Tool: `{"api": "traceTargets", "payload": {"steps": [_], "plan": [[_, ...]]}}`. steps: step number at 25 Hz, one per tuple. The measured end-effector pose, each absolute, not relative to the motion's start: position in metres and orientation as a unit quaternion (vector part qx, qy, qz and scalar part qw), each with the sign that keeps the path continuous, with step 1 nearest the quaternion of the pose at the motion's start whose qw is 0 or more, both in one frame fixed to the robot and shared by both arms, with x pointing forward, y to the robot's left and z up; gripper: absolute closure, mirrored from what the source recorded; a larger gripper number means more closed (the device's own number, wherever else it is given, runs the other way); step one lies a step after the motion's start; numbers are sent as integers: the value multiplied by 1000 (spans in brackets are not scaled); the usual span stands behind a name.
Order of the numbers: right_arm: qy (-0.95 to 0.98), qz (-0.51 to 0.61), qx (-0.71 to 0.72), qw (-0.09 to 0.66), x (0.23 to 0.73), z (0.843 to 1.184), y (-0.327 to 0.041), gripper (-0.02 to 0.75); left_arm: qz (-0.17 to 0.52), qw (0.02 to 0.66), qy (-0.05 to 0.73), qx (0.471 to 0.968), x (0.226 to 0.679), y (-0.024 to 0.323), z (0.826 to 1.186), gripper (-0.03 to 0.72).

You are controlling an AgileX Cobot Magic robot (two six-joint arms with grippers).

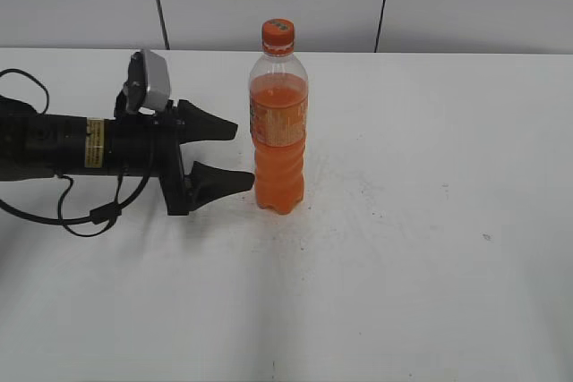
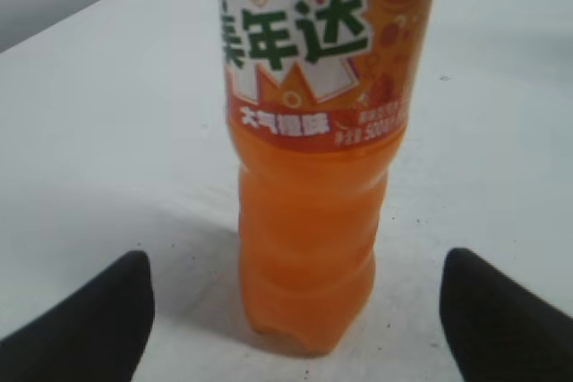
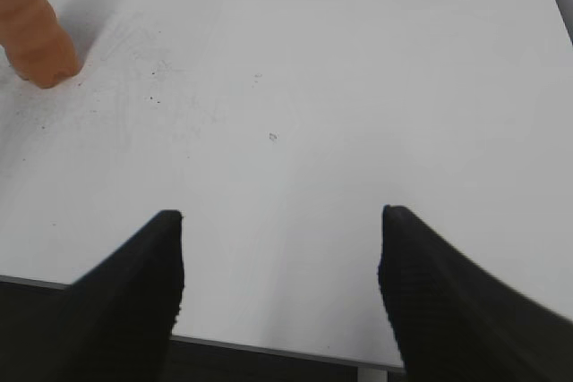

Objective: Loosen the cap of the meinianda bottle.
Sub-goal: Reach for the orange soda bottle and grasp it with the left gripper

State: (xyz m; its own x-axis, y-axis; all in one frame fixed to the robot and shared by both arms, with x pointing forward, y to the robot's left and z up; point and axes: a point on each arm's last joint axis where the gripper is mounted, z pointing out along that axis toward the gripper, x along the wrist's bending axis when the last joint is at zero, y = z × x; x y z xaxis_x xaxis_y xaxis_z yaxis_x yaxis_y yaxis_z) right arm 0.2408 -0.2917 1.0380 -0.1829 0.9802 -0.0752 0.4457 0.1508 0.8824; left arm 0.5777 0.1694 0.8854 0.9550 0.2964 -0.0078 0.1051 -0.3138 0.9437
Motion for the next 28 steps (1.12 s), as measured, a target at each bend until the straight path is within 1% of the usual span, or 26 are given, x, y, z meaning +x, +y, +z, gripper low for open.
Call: {"api": "traceTargets", "payload": {"steps": [4, 9, 19, 28], "plan": [[671, 377, 532, 355, 241, 1038, -292, 227, 83, 571, 108, 810, 585, 152, 882, 95], [671, 377, 532, 355, 241, 1038, -292, 227, 75, 571, 114, 810, 589, 141, 874, 95], [671, 377, 532, 355, 241, 1038, -292, 227, 90, 573, 103, 808, 597, 124, 883, 95], [671, 377, 532, 355, 241, 1038, -292, 227, 85, 570, 90, 812, 591, 109, 883, 95]]}}
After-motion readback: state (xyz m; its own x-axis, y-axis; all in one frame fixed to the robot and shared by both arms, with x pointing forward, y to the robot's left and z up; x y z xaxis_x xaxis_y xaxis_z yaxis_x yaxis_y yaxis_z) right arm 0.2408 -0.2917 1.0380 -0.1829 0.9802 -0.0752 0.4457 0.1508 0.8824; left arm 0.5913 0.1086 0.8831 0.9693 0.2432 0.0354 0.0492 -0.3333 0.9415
